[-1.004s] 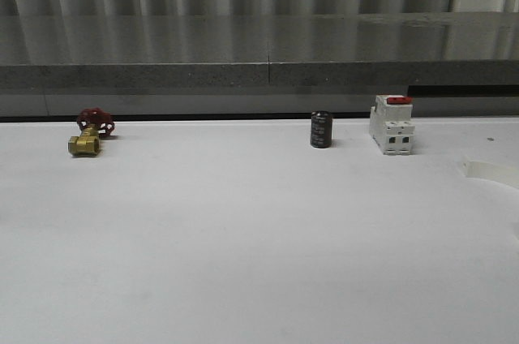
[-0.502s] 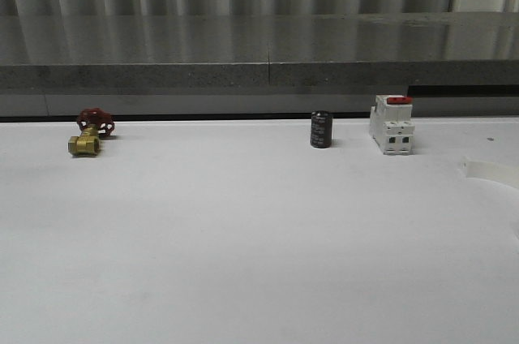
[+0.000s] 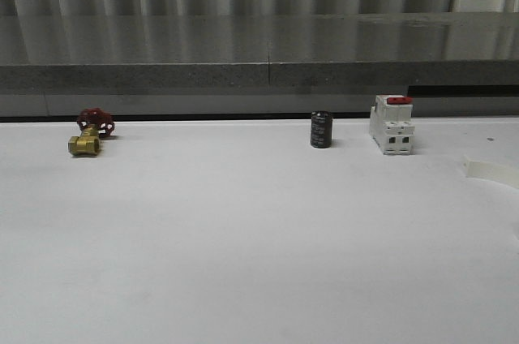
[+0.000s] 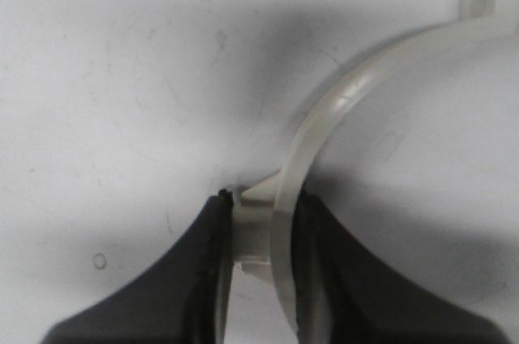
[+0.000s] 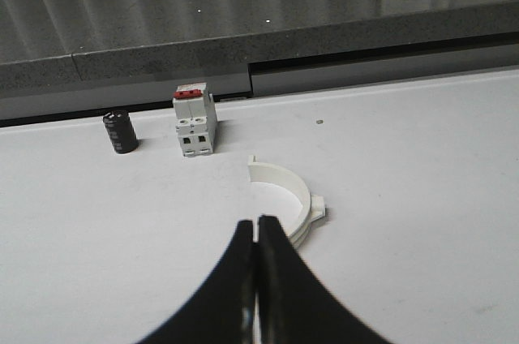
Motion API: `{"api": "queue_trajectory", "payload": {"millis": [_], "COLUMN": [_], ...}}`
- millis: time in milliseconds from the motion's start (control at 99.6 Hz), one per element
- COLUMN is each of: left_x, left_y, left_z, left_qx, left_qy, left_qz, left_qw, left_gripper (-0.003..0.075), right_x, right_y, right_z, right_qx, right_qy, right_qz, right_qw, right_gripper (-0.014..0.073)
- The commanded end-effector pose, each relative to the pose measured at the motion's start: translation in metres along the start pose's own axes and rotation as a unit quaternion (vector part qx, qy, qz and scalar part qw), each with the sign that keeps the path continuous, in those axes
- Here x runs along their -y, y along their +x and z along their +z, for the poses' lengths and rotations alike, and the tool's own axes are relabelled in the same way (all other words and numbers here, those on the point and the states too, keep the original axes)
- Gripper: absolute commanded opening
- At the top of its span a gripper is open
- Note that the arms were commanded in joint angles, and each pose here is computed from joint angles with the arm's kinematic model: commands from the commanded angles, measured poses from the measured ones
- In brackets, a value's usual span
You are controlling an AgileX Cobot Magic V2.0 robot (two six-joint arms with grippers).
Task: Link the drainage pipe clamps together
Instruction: 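Close the left gripper on the clamp half's side tab and lift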
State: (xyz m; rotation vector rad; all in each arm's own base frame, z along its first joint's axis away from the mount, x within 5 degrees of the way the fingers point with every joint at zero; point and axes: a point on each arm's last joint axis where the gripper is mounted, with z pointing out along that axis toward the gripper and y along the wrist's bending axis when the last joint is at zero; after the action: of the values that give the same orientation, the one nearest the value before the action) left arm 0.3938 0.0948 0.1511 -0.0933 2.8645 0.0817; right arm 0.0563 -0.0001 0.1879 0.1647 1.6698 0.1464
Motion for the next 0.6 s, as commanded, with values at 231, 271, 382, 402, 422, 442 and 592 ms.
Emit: {"api": "queue_trajectory", "payload": {"millis": [231,271,382,402,422,442,592], "left_x": [0.009,0.016,0.037,0.041,0.046,0.051,0.097], "left_y": [-0.009,-0.009,-0.006,-0.005,-0.005,-0.005,0.001], "left_z": [-0.054,-0.064,-0.087,-0.091,-0.095,-0.099,-0.116], "left_qx": [0.042,0.044,0.044,0.046,0.049,0.051,0.052], "left_qy": [0.022,0.028,0.041,0.042,0.044,0.047,0.069], "left_qz": [-0.017,-0.019,-0.028,-0.029,-0.029,-0.027,0.002], "left_qw": [0.999,0.998,0.998,0.998,0.997,0.997,0.996], "left_gripper": [-0.002,-0.002,-0.002,-0.002,-0.002,-0.002,-0.0019], "right_x": [-0.003,-0.003,-0.003,-0.003,-0.003,-0.003,-0.003], "right_y": [-0.014,-0.014,-0.014,-0.014,-0.014,-0.014,-0.014], "right_z": [-0.003,-0.003,-0.003,-0.003,-0.003,-0.003,-0.003], "right_qx": [0.06,0.06,0.06,0.06,0.06,0.06,0.06], "right_qy": [-0.01,-0.01,-0.01,-0.01,-0.01,-0.01,-0.01], "right_qz": [-0.005,-0.005,-0.005,-0.005,-0.005,-0.005,-0.005], "right_qw": [0.998,0.998,0.998,0.998,0.998,0.998,0.998], "right_gripper": [-0.0069,-0.0069,-0.0069,-0.0069,-0.0069,-0.0069,-0.0069]}}
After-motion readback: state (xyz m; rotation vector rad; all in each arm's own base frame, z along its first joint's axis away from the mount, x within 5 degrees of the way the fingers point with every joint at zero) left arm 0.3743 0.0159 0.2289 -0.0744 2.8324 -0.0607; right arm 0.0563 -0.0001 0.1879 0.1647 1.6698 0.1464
